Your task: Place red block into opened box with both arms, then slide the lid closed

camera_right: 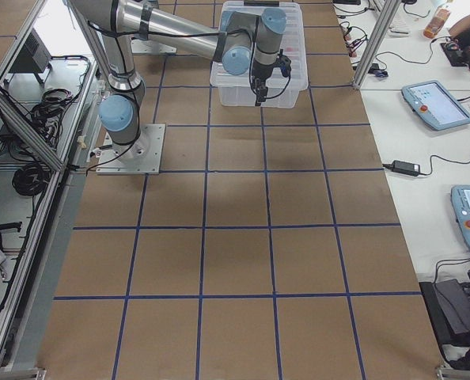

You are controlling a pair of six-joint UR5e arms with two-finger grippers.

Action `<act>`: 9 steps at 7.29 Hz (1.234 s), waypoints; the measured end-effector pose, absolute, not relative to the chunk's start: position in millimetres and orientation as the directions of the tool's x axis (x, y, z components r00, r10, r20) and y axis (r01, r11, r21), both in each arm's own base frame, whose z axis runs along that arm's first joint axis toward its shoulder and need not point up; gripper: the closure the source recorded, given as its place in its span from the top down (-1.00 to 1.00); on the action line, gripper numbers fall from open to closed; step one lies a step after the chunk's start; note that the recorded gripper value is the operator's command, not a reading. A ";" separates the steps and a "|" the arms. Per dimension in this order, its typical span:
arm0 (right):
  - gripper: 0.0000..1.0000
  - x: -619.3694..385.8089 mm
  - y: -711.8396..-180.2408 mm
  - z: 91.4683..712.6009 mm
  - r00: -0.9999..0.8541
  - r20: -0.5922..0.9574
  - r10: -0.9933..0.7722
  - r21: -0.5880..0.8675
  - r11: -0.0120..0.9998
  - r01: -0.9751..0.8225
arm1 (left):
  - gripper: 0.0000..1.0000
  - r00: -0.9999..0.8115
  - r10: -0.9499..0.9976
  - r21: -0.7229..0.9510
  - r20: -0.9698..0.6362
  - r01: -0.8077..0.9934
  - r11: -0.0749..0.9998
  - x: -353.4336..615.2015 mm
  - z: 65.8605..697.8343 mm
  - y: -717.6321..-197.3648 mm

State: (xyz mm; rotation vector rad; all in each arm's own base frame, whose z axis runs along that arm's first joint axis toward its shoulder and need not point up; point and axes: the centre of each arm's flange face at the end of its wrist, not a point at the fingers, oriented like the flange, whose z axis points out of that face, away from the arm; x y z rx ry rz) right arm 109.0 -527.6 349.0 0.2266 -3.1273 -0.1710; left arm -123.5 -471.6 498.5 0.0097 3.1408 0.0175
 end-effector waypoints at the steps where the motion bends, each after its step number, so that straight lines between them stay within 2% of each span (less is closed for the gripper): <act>1: 1.00 115.6 -528.6 348.4 -0.988 -0.004 -0.155 0.102 0.983 -0.155 | 1.00 -1.000 0.008 0.020 0.003 0.008 1.000 -124.0 489.9 -473.1; 4: 1.00 118.5 -542.4 385.4 -0.987 0.033 -0.158 0.062 0.986 -0.156 | 1.00 -1.000 0.012 0.032 0.012 0.012 0.999 -125.4 473.3 -475.2; 7: 1.00 143.8 -517.4 473.7 -0.999 0.042 -0.010 0.032 0.999 -0.008 | 1.00 -1.000 -0.002 0.027 0.003 -0.002 1.000 -117.7 474.1 -482.1; 9: 1.00 152.2 -516.3 493.9 -1.000 0.002 0.019 0.010 1.000 0.019 | 1.00 -1.000 -0.015 -0.008 0.002 -0.015 1.000 -113.2 476.5 -498.8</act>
